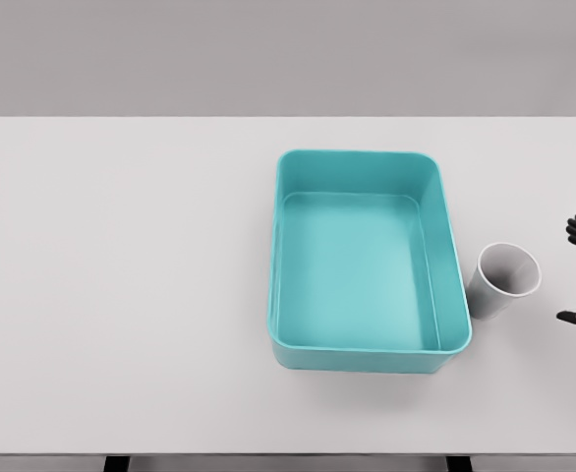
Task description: Put the paper cup into the basket with your right arm
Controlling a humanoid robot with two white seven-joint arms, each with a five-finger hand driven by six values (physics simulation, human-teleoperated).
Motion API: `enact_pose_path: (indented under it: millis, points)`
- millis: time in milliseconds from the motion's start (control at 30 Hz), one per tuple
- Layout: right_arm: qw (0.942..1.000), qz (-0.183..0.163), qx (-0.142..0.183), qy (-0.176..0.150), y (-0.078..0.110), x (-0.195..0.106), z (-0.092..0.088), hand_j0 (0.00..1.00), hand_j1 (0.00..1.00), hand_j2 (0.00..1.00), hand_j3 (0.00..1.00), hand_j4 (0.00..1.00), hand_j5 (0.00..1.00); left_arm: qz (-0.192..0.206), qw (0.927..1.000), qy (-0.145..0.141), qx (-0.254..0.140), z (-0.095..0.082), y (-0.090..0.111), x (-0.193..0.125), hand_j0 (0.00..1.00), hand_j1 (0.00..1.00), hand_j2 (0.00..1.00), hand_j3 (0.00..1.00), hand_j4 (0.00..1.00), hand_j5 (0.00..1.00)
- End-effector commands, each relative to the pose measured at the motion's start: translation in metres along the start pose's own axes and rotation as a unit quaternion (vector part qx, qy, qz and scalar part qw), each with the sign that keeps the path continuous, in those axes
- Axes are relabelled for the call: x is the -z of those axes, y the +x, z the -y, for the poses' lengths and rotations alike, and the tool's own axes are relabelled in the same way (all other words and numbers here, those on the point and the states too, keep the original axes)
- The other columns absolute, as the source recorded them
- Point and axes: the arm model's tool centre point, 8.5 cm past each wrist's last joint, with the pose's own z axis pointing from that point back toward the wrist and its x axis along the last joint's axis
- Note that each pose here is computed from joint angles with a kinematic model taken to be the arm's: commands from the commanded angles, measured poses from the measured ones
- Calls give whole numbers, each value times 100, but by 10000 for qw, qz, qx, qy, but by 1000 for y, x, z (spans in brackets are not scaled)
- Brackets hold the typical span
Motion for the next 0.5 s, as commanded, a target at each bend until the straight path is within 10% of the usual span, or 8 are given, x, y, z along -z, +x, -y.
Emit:
enact_pose_path:
  millis: [0, 467]
  points:
    - [9994, -101, 317, 32, -14, 1, -17, 100, 100, 100, 100, 100, 100, 1, 10000, -1, 0, 0, 0, 0, 100, 100, 100, 100, 100, 100]
    - [9908, -250, 1309, -246, -32, 13, -36, 100, 100, 100, 100, 100, 100, -7, 10000, -1, 0, 0, 0, 0, 100, 100, 100, 100, 100, 100]
